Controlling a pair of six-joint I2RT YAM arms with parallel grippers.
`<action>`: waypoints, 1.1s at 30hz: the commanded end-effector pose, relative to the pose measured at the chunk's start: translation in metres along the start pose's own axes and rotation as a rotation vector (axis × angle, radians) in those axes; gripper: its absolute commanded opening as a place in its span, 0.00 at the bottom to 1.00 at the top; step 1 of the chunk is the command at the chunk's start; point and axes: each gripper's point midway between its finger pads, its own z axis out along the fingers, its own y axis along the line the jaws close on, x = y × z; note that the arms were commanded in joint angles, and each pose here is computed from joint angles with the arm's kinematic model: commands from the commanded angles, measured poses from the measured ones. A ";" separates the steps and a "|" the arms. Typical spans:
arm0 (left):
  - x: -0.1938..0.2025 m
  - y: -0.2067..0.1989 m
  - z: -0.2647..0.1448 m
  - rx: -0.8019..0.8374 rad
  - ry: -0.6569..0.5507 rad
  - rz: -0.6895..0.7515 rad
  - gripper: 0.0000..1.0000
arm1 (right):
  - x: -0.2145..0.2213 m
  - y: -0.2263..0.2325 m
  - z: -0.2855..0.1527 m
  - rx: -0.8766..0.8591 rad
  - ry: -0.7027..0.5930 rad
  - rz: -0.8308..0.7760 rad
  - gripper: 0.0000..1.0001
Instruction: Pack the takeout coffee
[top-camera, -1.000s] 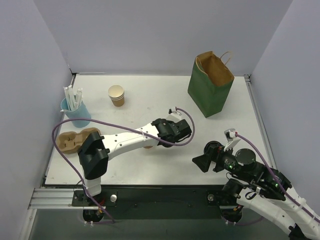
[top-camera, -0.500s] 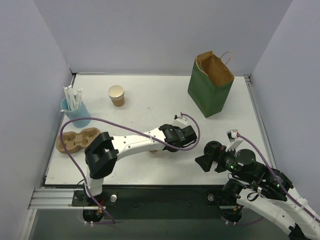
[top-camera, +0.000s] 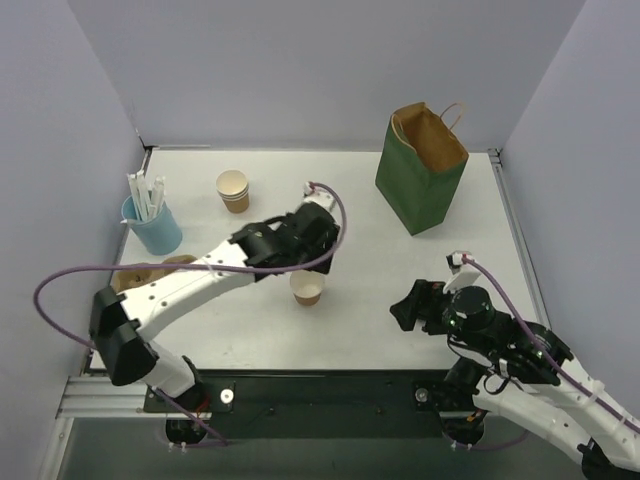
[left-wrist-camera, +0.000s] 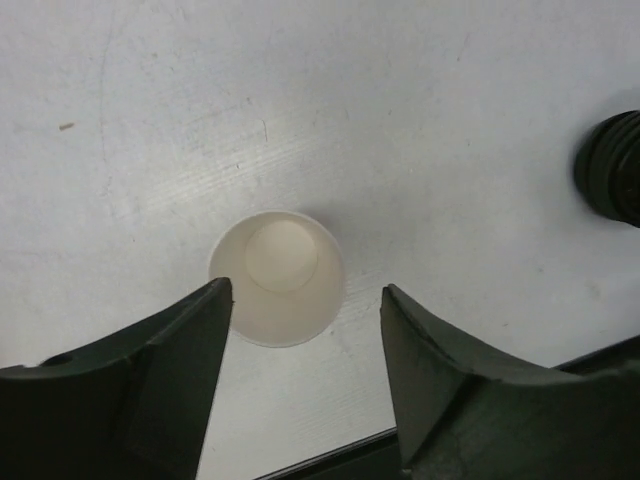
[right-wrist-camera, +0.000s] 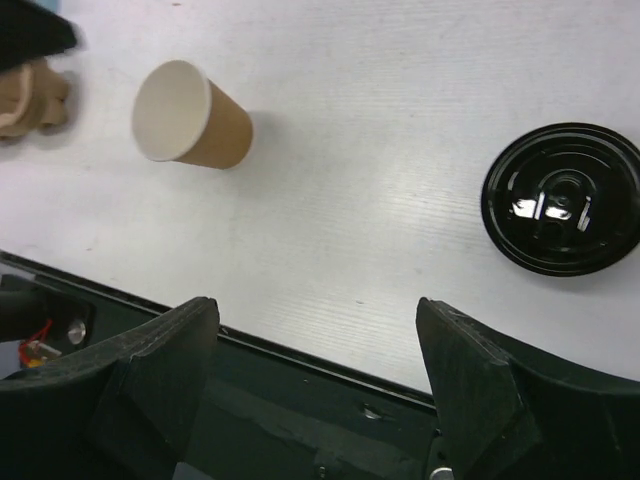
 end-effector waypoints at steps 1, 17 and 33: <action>-0.032 0.023 -0.029 0.192 -0.109 -0.045 0.79 | -0.019 -0.022 0.007 0.201 -0.036 -0.021 0.81; 0.002 0.107 -0.058 0.084 -0.305 -0.040 0.97 | -0.011 -0.092 0.070 0.671 0.157 -0.181 0.53; 0.007 0.108 -0.078 0.165 -0.404 -0.043 0.97 | 0.022 -0.122 0.110 0.757 0.319 -0.177 0.34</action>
